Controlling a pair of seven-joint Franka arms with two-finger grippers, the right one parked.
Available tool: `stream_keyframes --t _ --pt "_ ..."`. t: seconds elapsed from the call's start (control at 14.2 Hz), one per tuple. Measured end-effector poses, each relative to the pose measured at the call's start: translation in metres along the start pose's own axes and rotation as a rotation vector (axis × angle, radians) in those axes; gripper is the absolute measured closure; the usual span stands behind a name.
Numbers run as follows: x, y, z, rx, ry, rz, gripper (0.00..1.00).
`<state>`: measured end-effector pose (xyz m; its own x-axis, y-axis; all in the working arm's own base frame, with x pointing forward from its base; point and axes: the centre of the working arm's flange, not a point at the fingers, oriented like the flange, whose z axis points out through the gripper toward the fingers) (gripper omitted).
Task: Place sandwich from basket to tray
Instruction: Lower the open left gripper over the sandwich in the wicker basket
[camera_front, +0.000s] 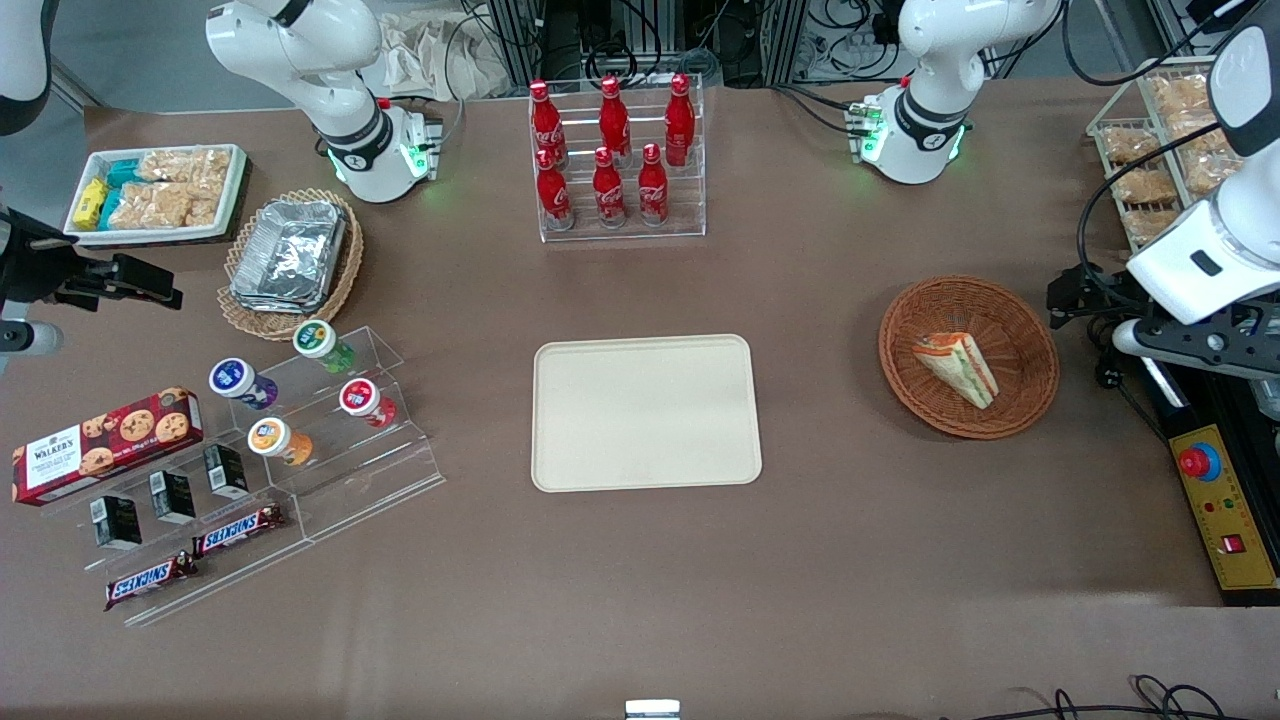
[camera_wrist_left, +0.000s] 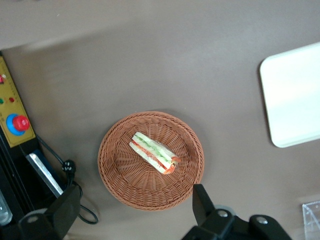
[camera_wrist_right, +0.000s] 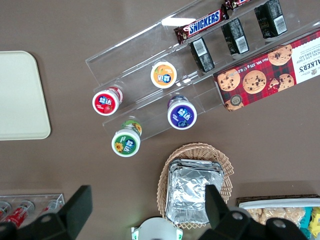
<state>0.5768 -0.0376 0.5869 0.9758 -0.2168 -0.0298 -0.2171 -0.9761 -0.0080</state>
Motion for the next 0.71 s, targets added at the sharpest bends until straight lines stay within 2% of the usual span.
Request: stream_keyframes --t 0.21,0.35,0.56,0.71 --pt "0.0 -0.004 -0.001 0.0 0.0 -0.056 0.0" --pt "0.0 -0.004 0.004 -0.002 -0.016 -0.134 0.0" --pt "-0.001 0.0 0.037 0.003 -0.073 -0.439 0.0" --pt "-0.002 0.009 0.071 0.015 -0.082 -0.615 0.0"
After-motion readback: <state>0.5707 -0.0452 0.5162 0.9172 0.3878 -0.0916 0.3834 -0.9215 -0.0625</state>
